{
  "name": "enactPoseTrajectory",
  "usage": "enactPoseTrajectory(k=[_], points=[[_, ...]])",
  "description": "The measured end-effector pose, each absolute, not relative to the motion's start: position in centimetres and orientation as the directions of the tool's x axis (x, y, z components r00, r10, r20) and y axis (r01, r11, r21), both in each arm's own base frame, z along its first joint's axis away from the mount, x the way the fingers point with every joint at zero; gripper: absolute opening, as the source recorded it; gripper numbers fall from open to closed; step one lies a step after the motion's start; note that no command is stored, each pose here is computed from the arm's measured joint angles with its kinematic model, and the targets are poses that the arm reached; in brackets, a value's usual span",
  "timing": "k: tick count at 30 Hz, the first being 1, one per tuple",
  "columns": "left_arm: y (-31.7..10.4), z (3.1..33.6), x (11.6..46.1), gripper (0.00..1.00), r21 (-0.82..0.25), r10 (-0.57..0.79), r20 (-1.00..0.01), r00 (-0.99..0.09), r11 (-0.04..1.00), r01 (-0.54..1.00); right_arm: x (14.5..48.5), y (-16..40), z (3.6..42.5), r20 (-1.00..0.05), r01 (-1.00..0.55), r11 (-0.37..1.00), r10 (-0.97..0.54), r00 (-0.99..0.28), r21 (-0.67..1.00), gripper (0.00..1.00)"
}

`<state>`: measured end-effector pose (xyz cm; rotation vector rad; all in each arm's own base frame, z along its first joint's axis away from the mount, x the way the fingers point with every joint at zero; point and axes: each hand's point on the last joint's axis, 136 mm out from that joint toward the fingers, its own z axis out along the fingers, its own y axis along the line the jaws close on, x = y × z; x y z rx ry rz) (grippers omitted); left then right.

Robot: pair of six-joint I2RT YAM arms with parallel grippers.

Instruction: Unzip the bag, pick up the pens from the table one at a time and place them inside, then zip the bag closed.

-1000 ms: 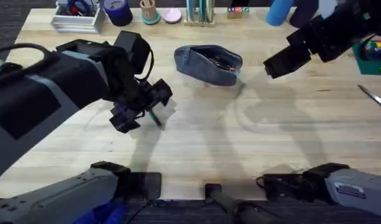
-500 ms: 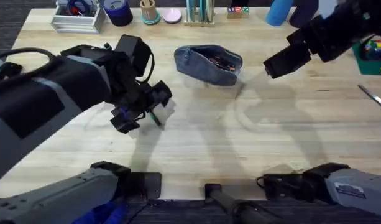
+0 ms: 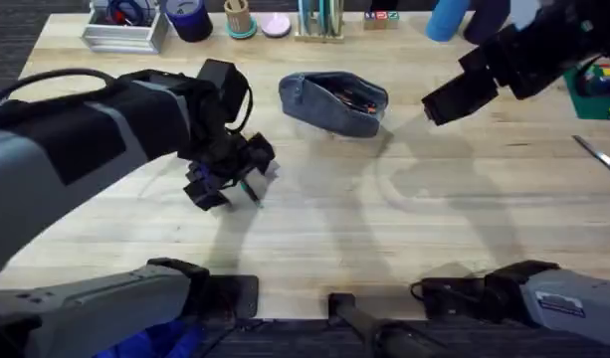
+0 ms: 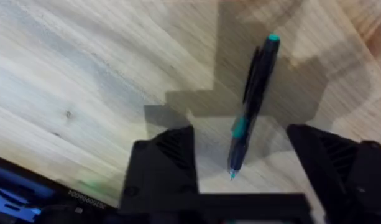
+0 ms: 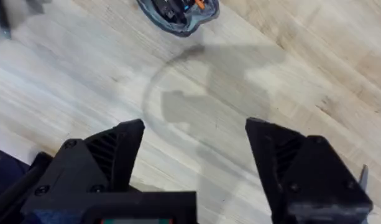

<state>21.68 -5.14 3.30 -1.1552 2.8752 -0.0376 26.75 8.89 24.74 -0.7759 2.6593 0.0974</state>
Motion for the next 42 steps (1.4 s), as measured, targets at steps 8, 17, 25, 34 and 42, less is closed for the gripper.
enactPoseTrajectory(k=[8,17,25,34,42], points=[[-5.27,3.31,21.82,0.423,-0.047,-0.693,-0.030,-0.720,0.721,-0.691,26.75,8.90,24.74,-0.366,-0.532,0.846,-0.506,-0.781,-0.036,0.996],[-5.45,3.43,22.40,0.043,-0.068,-0.694,-0.039,-0.719,0.720,-0.691,26.75,8.90,24.75,-0.366,-0.532,0.846,-0.506,-0.781,-0.036,0.995],[-5.44,3.43,22.40,0.043,-0.068,-0.694,-0.039,-0.719,0.720,-0.691,26.75,8.90,24.74,-0.366,-0.532,0.846,-0.506,-0.781,-0.036,0.996],[-5.47,3.44,22.52,0.043,-0.072,-0.694,-0.042,-0.719,0.720,-0.690,26.75,8.90,24.74,-0.366,-0.532,0.846,-0.506,-0.781,-0.036,0.996],[-5.48,3.54,22.57,0.043,-0.076,-0.690,-0.045,-0.723,0.724,-0.686,26.75,8.90,24.74,-0.366,-0.531,0.846,-0.506,-0.781,-0.036,0.996]])
